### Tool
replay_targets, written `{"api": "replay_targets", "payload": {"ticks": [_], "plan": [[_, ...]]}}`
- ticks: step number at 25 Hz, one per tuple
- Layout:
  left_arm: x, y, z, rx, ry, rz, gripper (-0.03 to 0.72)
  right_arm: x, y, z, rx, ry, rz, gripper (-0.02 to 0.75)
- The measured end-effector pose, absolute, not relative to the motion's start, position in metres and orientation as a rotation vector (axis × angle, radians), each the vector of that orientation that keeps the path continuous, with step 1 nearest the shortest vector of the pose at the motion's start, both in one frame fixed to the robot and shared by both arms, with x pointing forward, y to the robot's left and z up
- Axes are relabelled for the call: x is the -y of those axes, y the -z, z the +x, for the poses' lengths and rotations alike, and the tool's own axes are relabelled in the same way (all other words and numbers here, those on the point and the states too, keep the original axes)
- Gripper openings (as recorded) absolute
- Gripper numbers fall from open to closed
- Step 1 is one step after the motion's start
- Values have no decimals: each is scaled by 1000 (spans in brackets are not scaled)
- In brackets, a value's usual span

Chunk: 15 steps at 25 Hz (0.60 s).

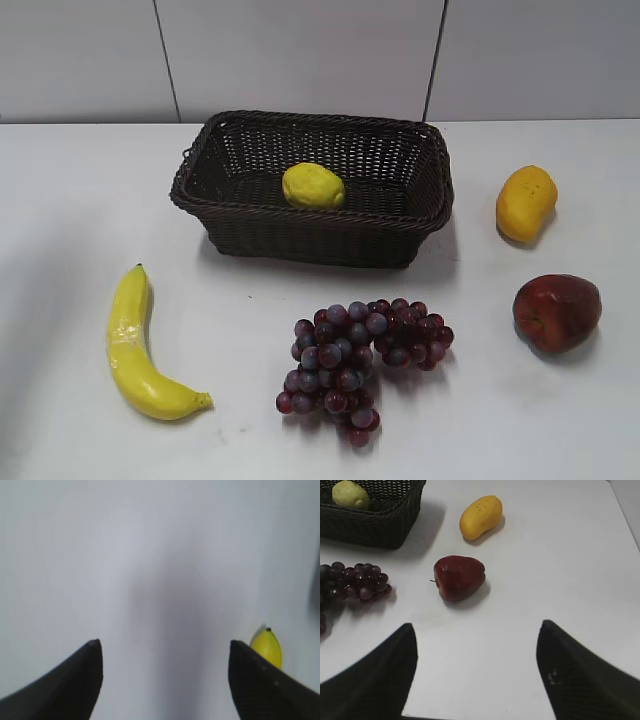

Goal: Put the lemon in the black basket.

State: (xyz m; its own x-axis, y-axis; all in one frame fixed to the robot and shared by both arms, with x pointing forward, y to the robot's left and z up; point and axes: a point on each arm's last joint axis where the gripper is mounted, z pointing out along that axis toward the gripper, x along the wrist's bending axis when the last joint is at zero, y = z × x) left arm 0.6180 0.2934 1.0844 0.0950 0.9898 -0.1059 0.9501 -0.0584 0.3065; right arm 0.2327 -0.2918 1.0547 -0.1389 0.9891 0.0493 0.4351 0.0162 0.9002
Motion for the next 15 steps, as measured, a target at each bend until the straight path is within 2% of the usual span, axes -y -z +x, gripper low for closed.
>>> {"api": "replay_targets", "payload": {"ticks": [7, 15], "plan": [[-295, -1088, 534, -1958, -159, 2123, 582, 292, -1055, 233, -1645, -1085, 1476, 561], [-294, -1069, 433, -1974, -135, 2135, 581, 292, -1055, 233, -1645, -1085, 1476, 561]]}}
